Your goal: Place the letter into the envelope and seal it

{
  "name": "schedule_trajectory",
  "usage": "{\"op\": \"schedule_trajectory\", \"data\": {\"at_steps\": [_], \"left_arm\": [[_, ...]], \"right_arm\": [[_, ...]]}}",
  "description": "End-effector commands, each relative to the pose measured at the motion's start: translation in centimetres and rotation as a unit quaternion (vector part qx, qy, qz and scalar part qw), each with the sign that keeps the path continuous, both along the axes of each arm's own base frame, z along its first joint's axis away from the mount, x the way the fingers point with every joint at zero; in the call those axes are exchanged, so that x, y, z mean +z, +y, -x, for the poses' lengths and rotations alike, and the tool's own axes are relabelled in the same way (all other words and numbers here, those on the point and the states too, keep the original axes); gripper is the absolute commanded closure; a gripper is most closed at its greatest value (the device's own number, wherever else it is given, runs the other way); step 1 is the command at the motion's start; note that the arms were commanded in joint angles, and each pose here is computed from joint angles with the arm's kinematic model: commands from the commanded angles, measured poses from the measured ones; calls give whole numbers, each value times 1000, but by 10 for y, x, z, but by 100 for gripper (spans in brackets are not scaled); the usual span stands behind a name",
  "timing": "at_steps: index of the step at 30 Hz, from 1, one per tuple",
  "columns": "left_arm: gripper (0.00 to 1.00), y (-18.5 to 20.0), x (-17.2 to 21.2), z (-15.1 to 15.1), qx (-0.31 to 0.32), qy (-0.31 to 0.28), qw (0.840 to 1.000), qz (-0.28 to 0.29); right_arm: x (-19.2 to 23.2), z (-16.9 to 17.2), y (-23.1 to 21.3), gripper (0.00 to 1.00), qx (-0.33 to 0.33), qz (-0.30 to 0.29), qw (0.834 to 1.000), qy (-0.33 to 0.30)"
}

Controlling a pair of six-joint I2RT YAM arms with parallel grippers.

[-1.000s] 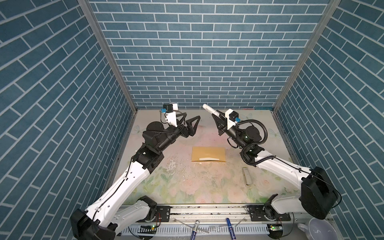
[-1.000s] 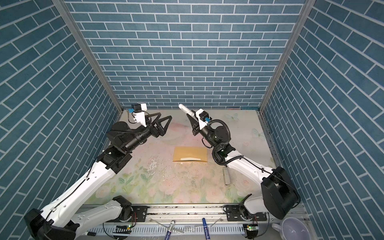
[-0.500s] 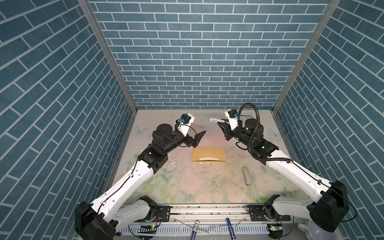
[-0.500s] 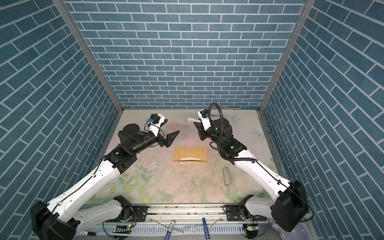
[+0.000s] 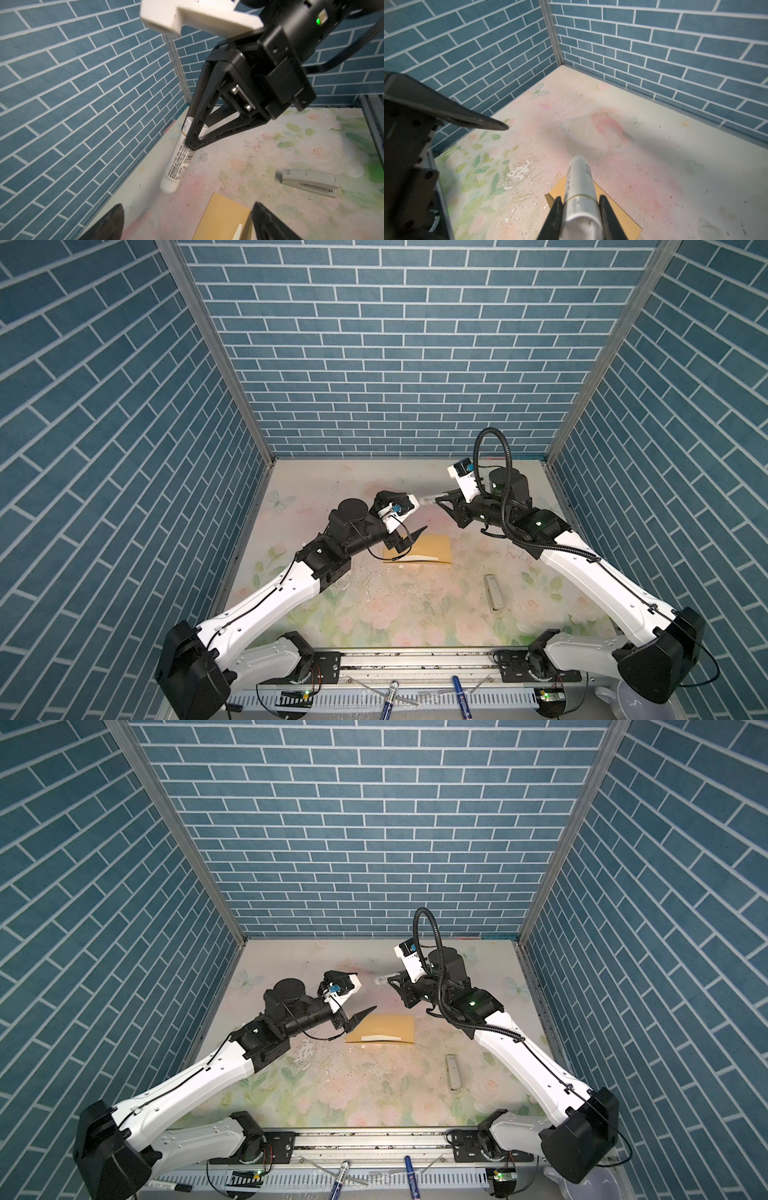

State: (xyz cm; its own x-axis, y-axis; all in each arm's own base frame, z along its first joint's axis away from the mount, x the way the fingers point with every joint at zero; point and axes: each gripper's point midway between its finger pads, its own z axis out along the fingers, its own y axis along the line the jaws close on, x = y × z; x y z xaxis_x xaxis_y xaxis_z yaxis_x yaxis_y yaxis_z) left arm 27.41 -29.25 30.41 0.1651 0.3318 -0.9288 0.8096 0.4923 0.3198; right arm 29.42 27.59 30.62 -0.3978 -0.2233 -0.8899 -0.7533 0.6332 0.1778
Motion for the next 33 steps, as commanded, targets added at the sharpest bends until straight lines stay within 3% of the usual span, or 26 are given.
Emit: {"op": "schedule_trajectory", "data": {"at_steps": [1,18,33], "left_arm": [[6,-5,0,0,-10,-28,999,-23],[31,-20,-13,0,-44,-34,998,-41],[61,-23,-18,2,-56,-33,997,-51]], "right_arm": [[17,13,10,100,39,-21,998,33],[24,44,29,100,138,-46,986,80],[25,51,33,100,161,-52,981,91]]}}
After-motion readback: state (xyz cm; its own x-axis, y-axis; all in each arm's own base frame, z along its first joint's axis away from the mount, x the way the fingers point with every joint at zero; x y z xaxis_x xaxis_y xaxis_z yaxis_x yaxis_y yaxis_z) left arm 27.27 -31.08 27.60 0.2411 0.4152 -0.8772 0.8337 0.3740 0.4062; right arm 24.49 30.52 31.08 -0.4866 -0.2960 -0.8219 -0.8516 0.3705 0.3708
